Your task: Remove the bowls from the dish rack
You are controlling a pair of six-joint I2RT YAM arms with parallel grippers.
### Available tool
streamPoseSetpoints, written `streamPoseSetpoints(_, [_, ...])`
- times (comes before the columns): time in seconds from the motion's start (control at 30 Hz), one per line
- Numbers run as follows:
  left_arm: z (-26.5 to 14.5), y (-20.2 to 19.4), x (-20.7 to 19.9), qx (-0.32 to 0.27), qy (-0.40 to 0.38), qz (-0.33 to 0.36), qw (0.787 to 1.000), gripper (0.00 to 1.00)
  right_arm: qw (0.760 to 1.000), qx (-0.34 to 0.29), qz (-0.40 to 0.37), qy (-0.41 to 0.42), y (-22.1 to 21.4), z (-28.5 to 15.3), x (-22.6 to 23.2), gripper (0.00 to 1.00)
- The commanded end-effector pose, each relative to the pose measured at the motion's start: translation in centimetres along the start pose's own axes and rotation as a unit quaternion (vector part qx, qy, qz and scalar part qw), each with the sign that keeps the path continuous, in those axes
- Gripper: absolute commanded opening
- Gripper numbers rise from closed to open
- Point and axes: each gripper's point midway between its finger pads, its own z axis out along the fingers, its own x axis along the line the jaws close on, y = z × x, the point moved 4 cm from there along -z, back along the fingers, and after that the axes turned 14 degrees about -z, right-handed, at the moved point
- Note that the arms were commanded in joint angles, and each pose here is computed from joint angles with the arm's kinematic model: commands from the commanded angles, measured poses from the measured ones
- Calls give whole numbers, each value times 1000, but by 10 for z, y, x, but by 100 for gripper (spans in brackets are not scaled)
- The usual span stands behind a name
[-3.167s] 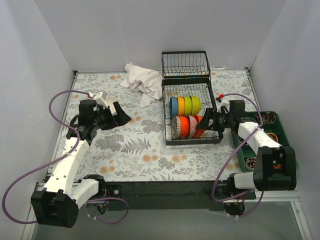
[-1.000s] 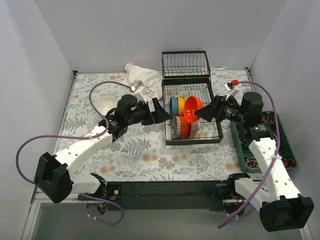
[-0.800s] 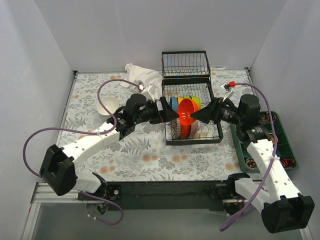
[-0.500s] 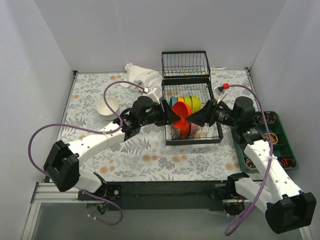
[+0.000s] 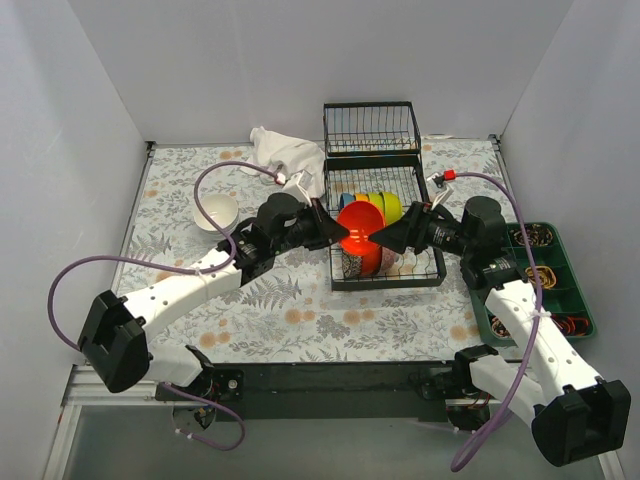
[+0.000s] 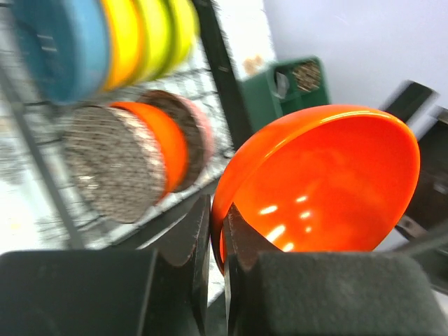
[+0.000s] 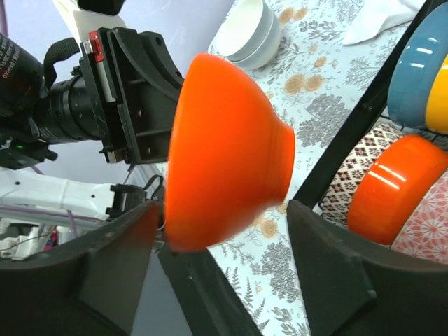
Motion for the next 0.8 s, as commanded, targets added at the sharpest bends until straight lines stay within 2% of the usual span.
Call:
streamPoseSetpoints(0.0, [-20, 30, 36, -74, 84, 20, 994, 0, 999, -12, -47, -21, 7, -1, -3, 87])
streamPoseSetpoints(0.13, [-43, 50, 65, -100, 140, 29, 985, 0, 996, 8, -59, -61, 3, -4, -14, 93])
streamPoseSetpoints(0.27, [-64, 68, 102, -114, 207, 29, 971, 0, 992, 23, -73, -98, -1, -7, -25, 93])
streamPoseSetpoints(0.33, [-74, 77, 120, -130, 244, 32, 961, 0, 991, 29, -77, -105, -3, -8, -28, 93])
streamPoseSetpoints(0.5, [-89, 78, 170, -120, 337, 34, 933, 0, 986, 44, -87, -132, -6, -10, -37, 94])
streamPoseSetpoints(0.6, [-95, 78, 197, -115, 372, 21, 921, 0, 983, 54, -90, -150, -6, -11, -42, 94])
streamPoseSetpoints(0.77, [-95, 80, 225, -115, 391, -4, 913, 0, 978, 70, -100, -170, -13, -14, -49, 94])
